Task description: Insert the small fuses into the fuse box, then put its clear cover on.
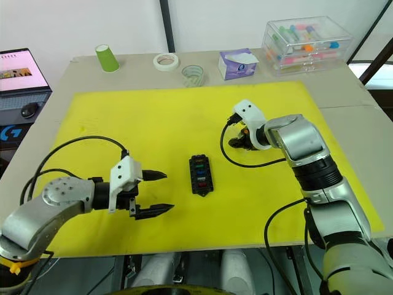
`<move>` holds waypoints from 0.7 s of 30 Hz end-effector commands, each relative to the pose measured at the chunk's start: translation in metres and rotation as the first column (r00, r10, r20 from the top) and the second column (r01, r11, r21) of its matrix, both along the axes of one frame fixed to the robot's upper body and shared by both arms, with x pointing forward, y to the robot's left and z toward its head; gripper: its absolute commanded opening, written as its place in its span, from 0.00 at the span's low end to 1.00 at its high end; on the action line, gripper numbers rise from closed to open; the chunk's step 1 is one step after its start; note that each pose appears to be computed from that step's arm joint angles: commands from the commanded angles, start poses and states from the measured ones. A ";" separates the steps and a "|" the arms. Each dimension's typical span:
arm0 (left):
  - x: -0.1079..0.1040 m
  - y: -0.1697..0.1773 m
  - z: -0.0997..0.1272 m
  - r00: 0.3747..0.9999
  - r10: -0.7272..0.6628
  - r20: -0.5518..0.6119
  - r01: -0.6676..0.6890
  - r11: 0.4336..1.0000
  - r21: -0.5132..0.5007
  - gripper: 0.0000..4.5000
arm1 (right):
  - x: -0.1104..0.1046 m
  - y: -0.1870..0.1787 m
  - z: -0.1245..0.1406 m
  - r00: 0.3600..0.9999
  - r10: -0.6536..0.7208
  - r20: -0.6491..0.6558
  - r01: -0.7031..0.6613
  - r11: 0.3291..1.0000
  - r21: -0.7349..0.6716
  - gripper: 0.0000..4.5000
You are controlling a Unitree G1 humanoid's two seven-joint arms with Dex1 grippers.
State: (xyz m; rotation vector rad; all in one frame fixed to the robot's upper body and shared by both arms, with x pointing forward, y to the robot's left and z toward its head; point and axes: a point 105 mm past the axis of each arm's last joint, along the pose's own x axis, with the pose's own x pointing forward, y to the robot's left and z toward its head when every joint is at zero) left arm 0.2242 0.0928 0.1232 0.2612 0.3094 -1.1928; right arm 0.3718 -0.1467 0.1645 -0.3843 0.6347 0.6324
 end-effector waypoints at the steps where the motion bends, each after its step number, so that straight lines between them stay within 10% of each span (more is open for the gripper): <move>1: -0.006 -0.017 -0.002 0.999 0.032 0.002 -0.032 0.999 -0.028 1.00 | 0.001 0.011 0.038 0.993 0.045 0.107 -0.048 0.998 0.027 0.42; 21: 0.005 -0.072 -0.031 0.907 0.412 -0.088 -0.419 0.904 -0.082 1.00 | -0.010 0.036 0.079 0.974 0.137 0.181 -0.150 0.987 0.061 0.42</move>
